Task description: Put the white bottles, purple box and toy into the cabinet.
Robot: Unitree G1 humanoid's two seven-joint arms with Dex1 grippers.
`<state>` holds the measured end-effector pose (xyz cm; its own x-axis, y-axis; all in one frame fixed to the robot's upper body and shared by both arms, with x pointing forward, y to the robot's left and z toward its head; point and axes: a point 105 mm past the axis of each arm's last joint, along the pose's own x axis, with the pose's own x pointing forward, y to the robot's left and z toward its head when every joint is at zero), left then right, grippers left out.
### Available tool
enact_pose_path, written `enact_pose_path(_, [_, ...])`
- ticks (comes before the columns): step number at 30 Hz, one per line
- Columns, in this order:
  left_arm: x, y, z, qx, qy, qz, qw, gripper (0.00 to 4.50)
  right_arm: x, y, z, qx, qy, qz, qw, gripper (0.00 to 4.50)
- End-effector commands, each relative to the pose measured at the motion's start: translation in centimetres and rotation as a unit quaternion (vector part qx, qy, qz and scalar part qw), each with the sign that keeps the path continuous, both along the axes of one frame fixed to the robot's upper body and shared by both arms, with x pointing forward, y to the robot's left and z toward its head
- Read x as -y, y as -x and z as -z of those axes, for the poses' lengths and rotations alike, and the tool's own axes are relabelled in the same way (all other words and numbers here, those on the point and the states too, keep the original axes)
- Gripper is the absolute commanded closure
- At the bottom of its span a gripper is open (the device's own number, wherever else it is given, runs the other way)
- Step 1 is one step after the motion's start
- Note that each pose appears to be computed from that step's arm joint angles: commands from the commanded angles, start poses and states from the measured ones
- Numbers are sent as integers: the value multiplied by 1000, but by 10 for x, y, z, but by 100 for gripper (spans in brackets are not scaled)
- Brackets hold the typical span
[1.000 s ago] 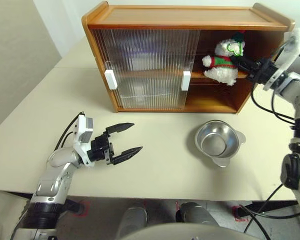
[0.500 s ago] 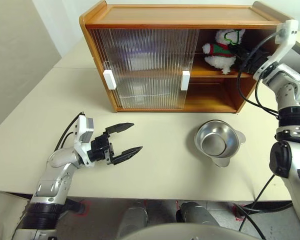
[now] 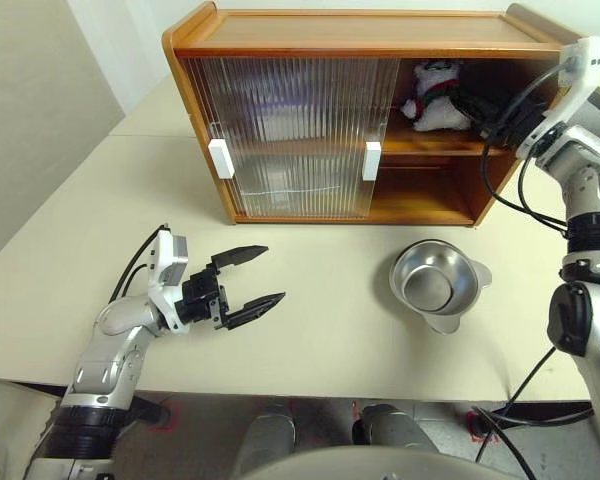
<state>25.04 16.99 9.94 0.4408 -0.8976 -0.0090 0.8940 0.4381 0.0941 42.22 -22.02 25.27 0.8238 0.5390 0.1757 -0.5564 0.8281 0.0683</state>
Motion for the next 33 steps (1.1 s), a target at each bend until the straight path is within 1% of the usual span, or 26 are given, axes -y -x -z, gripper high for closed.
enact_pose_path(1, [4,2,3,-4,-9,10,1000,0,6,10,-2,-9,23,-14,1000,2])
enact_pose_path(3, [4,3,3,-3,-9,11,1000,0,2,35,2,-50,15,-105,993,2])
enact_pose_path(6, [3,3,3,-3,-9,9,1000,0,1,80,8,-102,-7,-228,968,2])
enact_pose_path(7, [2,4,3,-4,-9,9,1000,0,3,92,12,-119,-7,-253,960,2])
enact_pose_path(8, [2,4,4,-4,-10,9,1000,0,10,98,18,-144,-18,-257,956,2])
enact_pose_path(10, [2,4,4,-4,-9,9,1000,0,20,105,28,-178,-40,-254,950,2])
enact_pose_path(12, [3,4,4,-4,-9,9,1000,0,28,119,42,-231,-77,-266,933,2])
enact_pose_path(14, [3,4,4,-4,-8,9,1000,0,36,128,63,-282,-111,-255,918,2])
enact_pose_path(16, [3,4,4,-4,-7,8,1000,0,49,128,92,-314,-112,-206,920,2])
enact_pose_path(19, [2,5,5,-5,-7,6,1000,0,62,124,118,-326,-116,-141,928,2])
enact_pose_path(21, [2,6,6,-5,-8,5,1000,0,63,124,131,-346,-133,-118,921,2])
enact_pose_path(24, [2,6,7,-6,-8,3,1000,0,62,130,152,-392,-146,-98,903,2])
enact_pose_path(27, [2,6,6,-5,-9,2,1000,0,62,137,166,-426,-155,-91,887,2])
enact_pose_path(33, [1,5,6,-2,-10,0,1000,0,60,150,180,-460,-167,-93,867,2])
